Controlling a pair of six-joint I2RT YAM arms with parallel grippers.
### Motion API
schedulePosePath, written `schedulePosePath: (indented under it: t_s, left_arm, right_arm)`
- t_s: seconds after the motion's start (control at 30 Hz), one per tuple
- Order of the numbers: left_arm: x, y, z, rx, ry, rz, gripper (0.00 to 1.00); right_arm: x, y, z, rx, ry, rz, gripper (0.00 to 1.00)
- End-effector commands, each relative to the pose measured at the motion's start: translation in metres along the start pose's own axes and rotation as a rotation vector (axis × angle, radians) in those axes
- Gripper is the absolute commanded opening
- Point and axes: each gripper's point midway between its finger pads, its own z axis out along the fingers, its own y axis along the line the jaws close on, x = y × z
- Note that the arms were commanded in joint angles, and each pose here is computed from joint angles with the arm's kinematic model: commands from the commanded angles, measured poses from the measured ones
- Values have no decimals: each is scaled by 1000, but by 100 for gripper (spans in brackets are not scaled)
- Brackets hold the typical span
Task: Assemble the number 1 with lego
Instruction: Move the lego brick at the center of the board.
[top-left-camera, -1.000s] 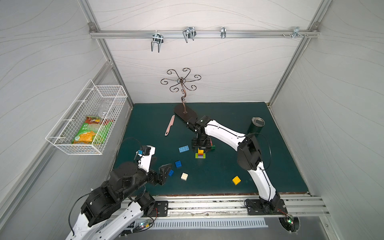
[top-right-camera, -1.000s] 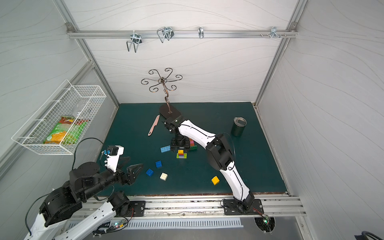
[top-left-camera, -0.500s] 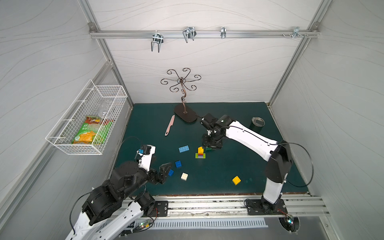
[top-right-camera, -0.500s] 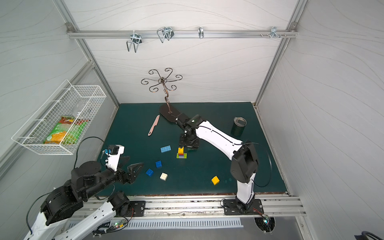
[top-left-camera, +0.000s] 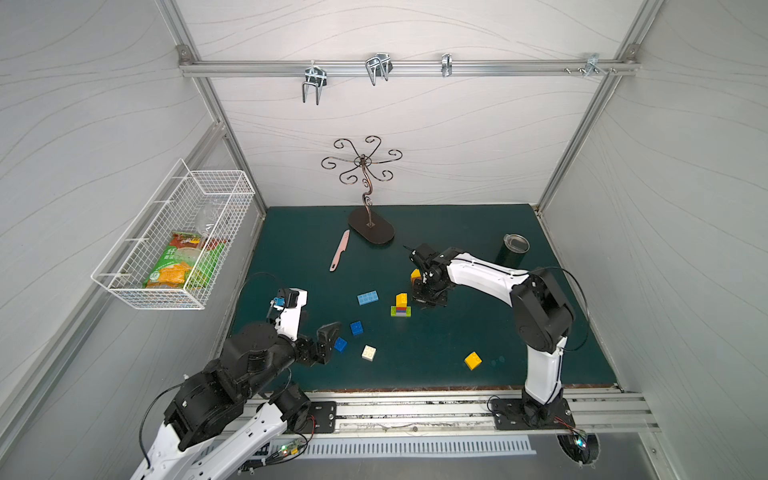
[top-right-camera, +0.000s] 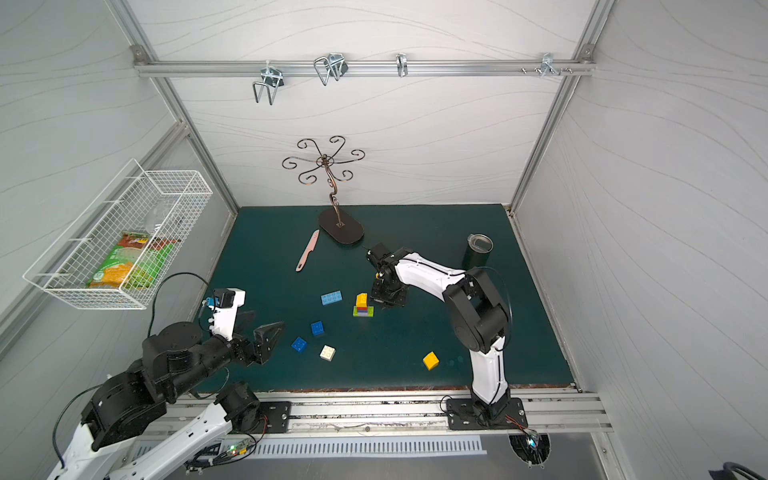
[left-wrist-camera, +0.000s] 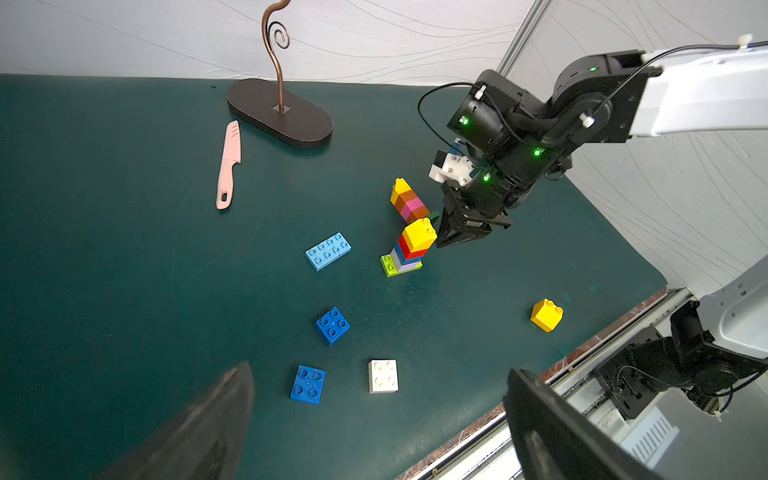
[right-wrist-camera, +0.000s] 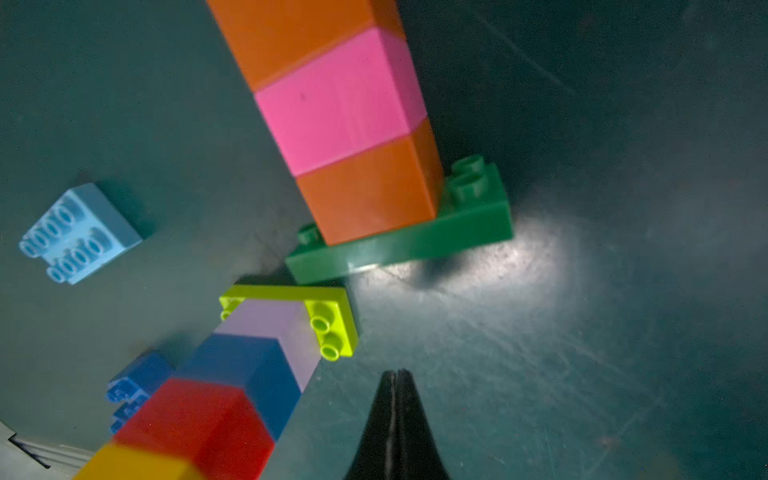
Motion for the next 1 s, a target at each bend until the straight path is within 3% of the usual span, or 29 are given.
schedulePosePath:
  t_s: [0.0, 0.63, 0.8, 0.97]
  left_arm:
    - [-7, 0, -1, -9, -23, -8, 99]
    - [-6, -2, 7, -11, 10, 2, 99]
    - [-5, -2, 8, -14, 16, 3, 99]
    - [-5, -2, 9, -14, 22, 4, 99]
  right_arm:
    - [-20, 7, 5, -26, -45, 25, 4]
    - [-73, 5, 28, -72, -80, 137, 4]
    - [-66, 23, 14, -151, -87, 18, 16]
    - [-41, 29, -30, -253, -218, -163, 41]
